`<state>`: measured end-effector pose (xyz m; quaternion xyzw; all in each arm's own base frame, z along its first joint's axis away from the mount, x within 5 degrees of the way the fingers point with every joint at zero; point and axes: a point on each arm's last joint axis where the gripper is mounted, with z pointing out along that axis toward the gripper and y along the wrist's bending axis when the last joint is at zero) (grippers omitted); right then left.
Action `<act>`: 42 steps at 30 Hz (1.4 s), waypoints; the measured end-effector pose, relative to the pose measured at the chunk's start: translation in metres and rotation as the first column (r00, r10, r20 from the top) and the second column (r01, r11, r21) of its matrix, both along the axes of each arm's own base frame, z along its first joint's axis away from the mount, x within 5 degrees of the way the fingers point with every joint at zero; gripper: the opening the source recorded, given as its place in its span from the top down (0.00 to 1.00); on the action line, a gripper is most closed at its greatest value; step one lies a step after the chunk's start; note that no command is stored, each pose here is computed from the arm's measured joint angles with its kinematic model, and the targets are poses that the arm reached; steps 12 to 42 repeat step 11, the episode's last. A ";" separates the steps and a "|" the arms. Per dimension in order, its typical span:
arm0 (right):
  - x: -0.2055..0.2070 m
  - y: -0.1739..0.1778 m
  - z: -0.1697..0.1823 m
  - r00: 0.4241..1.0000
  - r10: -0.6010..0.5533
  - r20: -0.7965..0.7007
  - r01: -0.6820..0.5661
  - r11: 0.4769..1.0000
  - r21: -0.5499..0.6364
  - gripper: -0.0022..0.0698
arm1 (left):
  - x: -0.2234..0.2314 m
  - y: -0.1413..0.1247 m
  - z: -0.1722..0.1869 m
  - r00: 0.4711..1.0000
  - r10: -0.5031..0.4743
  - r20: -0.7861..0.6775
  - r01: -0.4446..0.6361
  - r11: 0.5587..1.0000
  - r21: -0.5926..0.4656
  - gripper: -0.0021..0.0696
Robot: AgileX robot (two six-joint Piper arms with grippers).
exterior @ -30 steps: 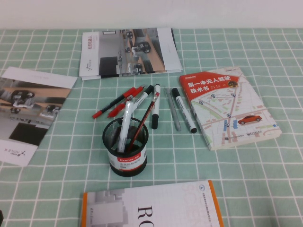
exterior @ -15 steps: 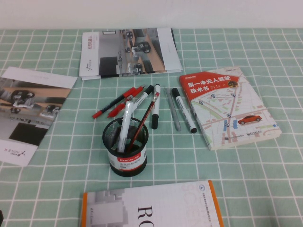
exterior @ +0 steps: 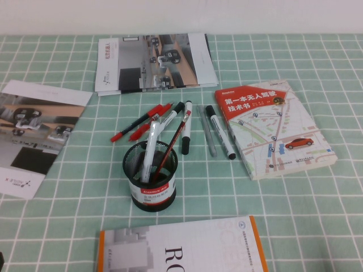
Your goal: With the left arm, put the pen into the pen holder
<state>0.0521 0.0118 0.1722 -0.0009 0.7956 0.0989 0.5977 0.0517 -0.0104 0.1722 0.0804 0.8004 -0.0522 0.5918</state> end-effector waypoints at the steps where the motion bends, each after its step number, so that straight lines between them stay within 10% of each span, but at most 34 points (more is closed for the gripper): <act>1: 0.000 0.000 0.000 1.000 0.000 0.000 0.000 1.000 0.000 1.00 | 0.000 0.000 0.000 1.000 0.000 0.000 0.000 1.000 0.000 0.97; 42: 0.000 0.000 0.000 1.000 0.000 0.000 0.000 1.000 0.000 1.00 | 0.000 0.000 0.000 1.000 0.000 -0.004 0.000 1.000 0.001 0.97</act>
